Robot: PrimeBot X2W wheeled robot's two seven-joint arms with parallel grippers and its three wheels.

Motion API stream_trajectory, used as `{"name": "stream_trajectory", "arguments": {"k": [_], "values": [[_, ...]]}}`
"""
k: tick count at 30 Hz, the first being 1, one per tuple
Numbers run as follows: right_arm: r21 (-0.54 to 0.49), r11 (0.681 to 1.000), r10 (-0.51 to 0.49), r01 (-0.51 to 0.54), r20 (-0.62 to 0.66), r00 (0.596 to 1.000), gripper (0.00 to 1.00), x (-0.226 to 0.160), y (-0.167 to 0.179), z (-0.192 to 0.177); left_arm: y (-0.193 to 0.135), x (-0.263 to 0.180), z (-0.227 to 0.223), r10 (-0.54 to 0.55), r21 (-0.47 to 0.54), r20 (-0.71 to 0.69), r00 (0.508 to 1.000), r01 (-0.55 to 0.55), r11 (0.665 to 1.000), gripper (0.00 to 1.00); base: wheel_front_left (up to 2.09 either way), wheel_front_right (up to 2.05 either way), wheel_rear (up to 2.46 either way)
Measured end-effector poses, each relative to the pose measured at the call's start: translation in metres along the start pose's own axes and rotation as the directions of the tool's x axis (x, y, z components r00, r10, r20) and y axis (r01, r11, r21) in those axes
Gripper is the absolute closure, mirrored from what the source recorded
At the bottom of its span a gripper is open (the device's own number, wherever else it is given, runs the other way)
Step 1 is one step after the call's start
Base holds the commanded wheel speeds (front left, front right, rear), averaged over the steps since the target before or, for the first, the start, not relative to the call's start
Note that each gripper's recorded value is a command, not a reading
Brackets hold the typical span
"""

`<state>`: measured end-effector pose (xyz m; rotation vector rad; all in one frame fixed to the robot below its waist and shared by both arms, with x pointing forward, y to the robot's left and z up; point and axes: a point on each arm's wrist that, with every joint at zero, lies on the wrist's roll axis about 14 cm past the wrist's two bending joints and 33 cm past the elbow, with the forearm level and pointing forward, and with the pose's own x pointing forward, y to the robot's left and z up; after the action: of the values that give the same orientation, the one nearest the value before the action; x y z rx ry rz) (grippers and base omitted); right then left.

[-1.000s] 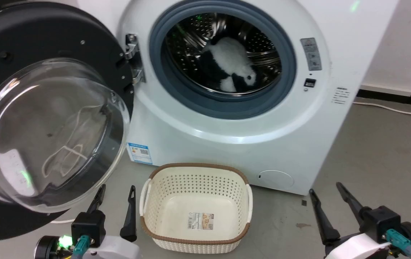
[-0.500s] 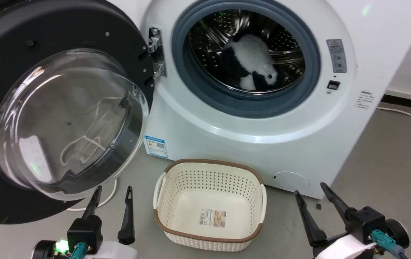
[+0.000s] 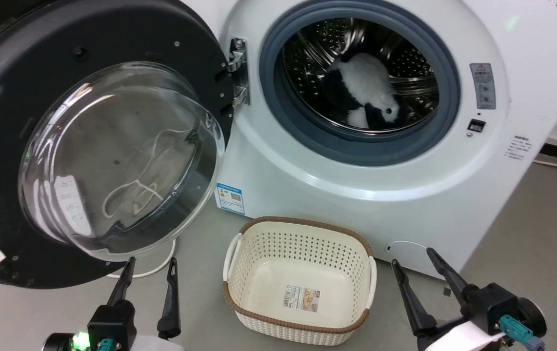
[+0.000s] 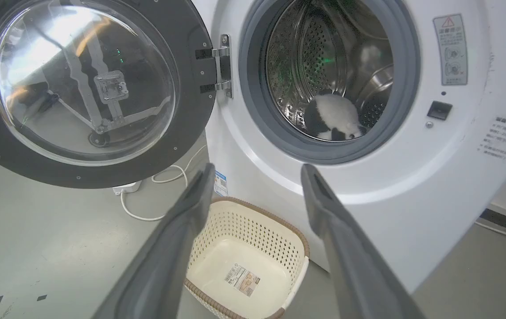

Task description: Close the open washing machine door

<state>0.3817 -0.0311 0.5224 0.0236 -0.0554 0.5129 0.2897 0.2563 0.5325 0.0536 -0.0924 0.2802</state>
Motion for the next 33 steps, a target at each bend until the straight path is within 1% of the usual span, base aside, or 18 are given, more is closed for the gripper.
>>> {"name": "stream_trajectory", "arguments": {"k": [23,24,25,30,31,33], "values": [[0.023,0.992,0.121,-0.121,0.023,0.992,0.0,0.014,0.038,-0.002,0.032,-0.026,0.007,0.119,-0.01,0.043,0.992,-0.118,0.993,0.0,0.0,0.0,0.0],[0.027,0.992,0.126,-0.127,0.024,0.992,0.0,0.015,0.04,-0.002,0.034,-0.027,0.007,0.123,-0.012,0.043,0.992,-0.122,0.992,0.22,0.0,0.0,0.0],[0.029,0.991,0.131,-0.132,0.026,0.991,0.0,0.015,0.042,-0.003,0.035,-0.028,0.007,0.127,-0.018,0.042,0.991,-0.126,0.992,1.0,0.0,0.0,0.0],[0.037,0.988,0.15,-0.151,0.02,0.988,0.0,0.016,0.048,-0.006,0.049,-0.032,0.019,0.167,-0.066,0.088,0.982,-0.162,0.985,1.0,0.0,0.0,0.0],[0.039,0.988,0.151,-0.152,0.023,0.988,0.0,0.016,0.049,-0.006,0.054,-0.032,0.024,0.182,-0.083,0.104,0.978,-0.174,0.981,1.0,0.0,0.0,0.0],[0.047,0.987,0.15,-0.151,0.023,0.988,0.0,0.018,0.048,-0.007,0.069,-0.034,0.034,0.231,-0.148,0.133,0.964,-0.211,0.966,1.0,0.0,0.0,0.0]]}}
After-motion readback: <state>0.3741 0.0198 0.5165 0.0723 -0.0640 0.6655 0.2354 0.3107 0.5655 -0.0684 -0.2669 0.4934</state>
